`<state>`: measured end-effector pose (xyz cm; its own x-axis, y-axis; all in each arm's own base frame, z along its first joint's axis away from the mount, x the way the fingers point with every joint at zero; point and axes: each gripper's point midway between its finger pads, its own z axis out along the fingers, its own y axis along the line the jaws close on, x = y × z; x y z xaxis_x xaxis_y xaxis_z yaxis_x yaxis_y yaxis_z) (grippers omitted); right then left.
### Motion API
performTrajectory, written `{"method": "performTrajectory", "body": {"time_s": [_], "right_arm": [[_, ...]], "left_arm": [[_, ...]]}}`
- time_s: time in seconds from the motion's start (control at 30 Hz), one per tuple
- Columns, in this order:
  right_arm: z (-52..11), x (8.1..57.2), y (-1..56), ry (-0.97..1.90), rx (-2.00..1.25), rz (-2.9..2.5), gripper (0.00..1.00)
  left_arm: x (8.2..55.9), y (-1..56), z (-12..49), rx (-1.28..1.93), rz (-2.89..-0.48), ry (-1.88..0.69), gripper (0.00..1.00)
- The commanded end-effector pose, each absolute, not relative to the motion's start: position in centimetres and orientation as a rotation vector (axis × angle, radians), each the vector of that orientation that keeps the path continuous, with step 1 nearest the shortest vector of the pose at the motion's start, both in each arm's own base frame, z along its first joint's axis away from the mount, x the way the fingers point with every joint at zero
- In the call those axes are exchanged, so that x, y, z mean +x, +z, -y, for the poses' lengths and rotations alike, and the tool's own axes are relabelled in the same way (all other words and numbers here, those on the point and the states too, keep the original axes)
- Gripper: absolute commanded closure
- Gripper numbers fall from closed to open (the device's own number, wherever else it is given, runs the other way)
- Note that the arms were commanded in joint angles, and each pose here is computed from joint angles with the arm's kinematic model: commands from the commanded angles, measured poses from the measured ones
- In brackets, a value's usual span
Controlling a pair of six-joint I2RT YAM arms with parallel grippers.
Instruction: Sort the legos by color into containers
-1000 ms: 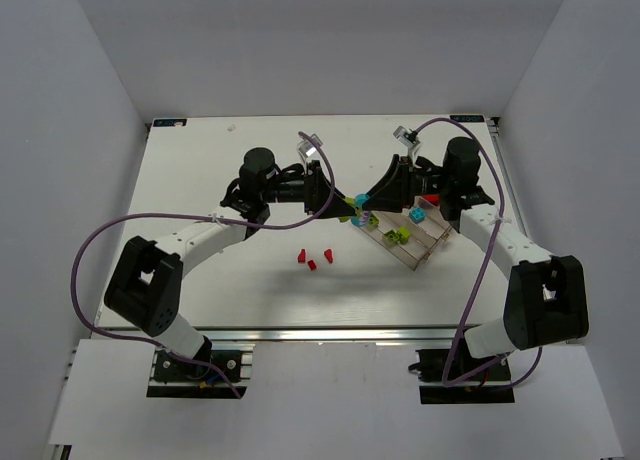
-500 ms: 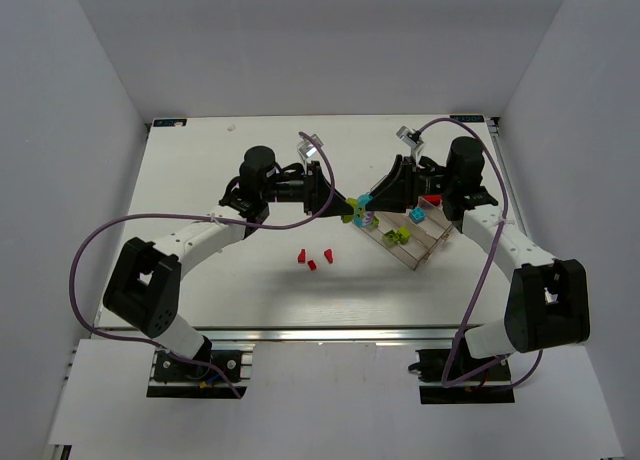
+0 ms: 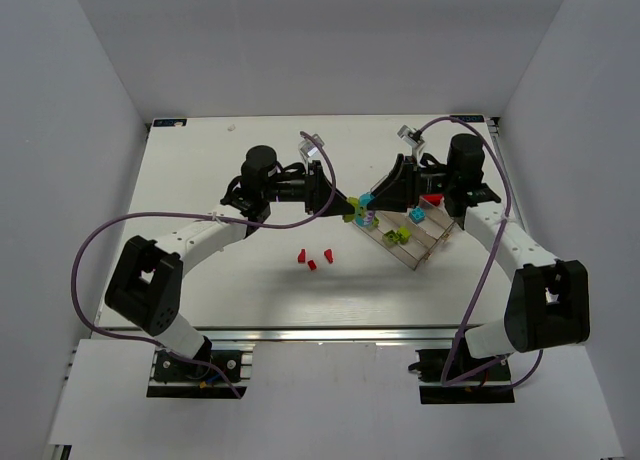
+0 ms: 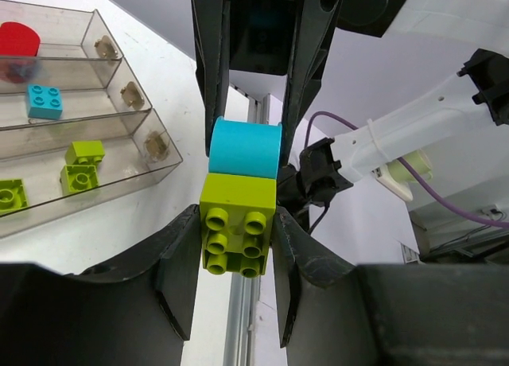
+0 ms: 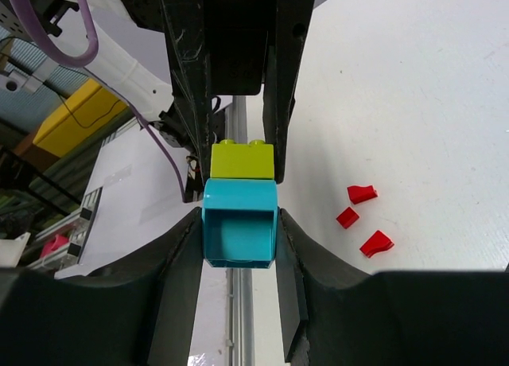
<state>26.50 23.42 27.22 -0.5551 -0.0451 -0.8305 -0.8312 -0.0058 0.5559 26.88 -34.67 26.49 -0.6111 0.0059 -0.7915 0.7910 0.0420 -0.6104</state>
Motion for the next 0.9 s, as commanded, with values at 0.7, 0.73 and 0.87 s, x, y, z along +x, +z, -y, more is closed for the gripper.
{"method": "performTrajectory", "body": {"time_s": [0.7,0.73,0.87], "right_arm": [[-11.9,38.3,23.1,0.485,-0.61,-1.905,1.0],[-11.3,38.8,22.6,0.426,-0.632,-1.914,1.0],[-9.3,40.7,20.3,0.282,-0.635,-1.976,1.0]], "left_arm": [[30.6,26.0,31.6,0.683,-1.791,-1.368,1.0],[30.6,25.8,31.6,0.681,-1.795,-1.369,1.0],[30.2,25.7,31.8,0.691,-1.795,-1.374,1.0]]}}
